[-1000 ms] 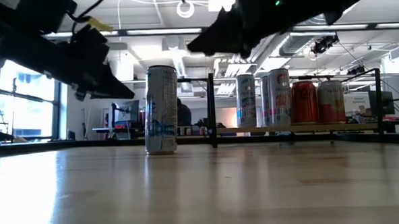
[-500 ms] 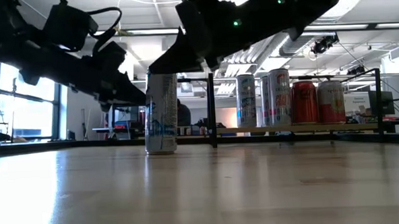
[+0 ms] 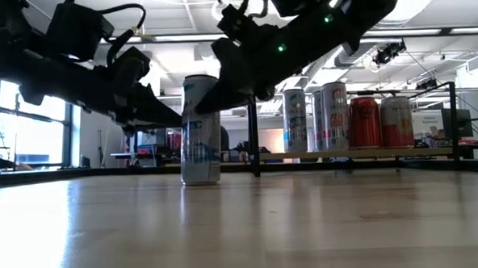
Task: Place canned beverage on shelf
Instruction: Put the arctic vibe soda can on the shelf aligned with the other arctic soda can
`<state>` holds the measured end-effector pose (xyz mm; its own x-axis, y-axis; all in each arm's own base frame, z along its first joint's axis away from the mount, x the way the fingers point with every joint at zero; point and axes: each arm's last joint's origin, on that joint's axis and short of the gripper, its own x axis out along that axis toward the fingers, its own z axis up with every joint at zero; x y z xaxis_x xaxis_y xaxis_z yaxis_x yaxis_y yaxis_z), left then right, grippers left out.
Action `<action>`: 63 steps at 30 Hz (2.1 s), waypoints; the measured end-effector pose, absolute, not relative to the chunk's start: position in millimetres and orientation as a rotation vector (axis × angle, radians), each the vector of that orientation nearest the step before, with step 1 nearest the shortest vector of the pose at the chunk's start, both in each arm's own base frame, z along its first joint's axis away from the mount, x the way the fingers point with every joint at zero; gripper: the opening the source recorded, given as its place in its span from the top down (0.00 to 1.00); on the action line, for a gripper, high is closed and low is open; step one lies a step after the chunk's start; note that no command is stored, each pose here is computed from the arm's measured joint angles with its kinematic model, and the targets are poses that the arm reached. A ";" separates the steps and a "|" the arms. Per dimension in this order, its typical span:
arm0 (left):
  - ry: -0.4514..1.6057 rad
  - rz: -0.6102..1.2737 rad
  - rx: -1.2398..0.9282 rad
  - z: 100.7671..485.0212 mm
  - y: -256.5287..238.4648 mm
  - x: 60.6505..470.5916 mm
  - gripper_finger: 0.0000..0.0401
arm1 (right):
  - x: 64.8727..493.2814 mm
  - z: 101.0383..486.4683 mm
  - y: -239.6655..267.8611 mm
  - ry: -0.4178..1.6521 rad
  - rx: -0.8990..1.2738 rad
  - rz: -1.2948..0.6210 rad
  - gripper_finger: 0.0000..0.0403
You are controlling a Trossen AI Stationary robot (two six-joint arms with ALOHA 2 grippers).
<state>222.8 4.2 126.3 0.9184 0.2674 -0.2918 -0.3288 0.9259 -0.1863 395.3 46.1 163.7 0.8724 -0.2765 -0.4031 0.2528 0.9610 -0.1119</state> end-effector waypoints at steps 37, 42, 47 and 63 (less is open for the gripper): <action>0.191 0.320 -0.203 140.7 -23.5 233.0 1.00 | 322.4 176.8 44.7 0.150 0.024 -0.244 0.92; 0.196 0.291 -0.204 142.5 -26.3 235.6 1.00 | 322.7 176.3 50.2 0.169 0.029 -0.237 0.70; 0.203 0.277 -0.199 142.1 -31.2 234.9 1.00 | 323.2 176.7 48.0 0.162 0.069 -0.252 0.45; 0.221 0.302 -0.185 140.1 -31.6 234.1 1.00 | 333.6 173.3 1.2 0.120 0.070 -0.109 0.29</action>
<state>234.1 -31.6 140.1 0.9310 0.2734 -0.2419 -0.3137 0.9381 -0.1471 333.6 1.2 173.3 0.9869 -0.1040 -0.1236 0.1124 0.9917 0.0631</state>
